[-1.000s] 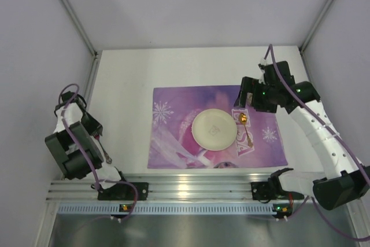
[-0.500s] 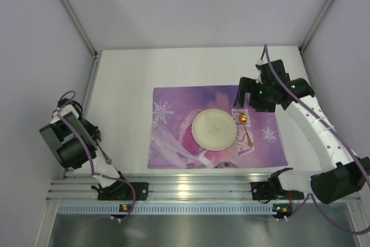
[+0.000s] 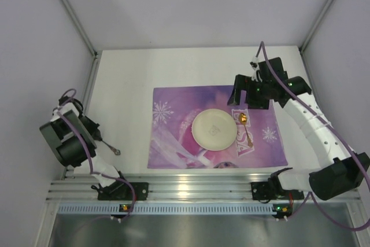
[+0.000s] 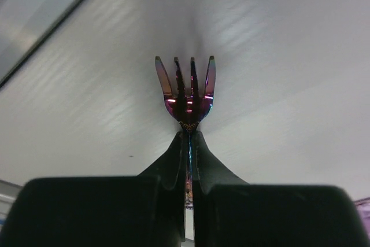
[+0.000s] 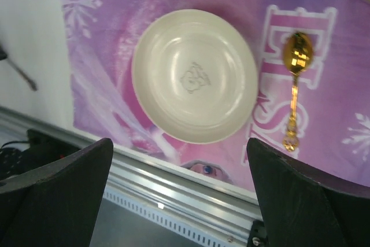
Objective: Set the dinner table for one person
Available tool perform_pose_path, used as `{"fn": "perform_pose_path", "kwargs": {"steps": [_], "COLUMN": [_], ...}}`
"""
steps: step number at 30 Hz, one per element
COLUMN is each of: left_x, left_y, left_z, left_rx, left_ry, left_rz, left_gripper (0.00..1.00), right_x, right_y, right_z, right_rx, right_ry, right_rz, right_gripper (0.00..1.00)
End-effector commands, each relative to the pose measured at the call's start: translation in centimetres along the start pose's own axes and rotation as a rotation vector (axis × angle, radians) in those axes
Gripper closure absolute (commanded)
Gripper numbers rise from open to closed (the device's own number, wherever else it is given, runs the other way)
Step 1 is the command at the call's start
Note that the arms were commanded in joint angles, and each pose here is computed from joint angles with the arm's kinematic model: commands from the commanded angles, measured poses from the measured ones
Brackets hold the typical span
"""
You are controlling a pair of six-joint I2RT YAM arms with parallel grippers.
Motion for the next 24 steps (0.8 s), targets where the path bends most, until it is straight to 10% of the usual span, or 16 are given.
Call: {"fn": "perform_pose_path", "kwargs": {"steps": [1,6,12,24], "left_x": [-2.5,-10.4,-16.7,-8.8], "left_y": [-2.7,-1.7,4.9,18.8], "left_z": [-5.1,-14.4,-24.8,-30.1], "left_rx": [0.08,0.284,0.47,0.866], "left_ry": [0.168,0.307,0.567,0.351], "left_rz": [-0.159,-0.254,-0.23,-0.073], "left_gripper": [1.0,1.0,1.0,1.0], "right_x": [-1.5,-1.7,0.0,0.8], "right_y": [-1.6,-1.2,-1.3,0.4], "right_z": [6.0,12.4,15.4,10.9], "right_rx": [-0.084,-0.09,-0.111,-0.017], "right_ry": [-0.345,-0.744,-0.83,-0.67], "right_rz": [-0.029,0.086,0.128,0.084], "right_gripper": [0.0,0.0,0.0,0.0]}}
Point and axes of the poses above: each gripper's point midway between its finger pads, its own x axis out along the fingers, its own z axis along the line the jaws close on, y = z × x, the point moved 2 cm from there along -x, back along the fingers, and after that the axes turned 6 degrees about x, right-handed, at the moved point
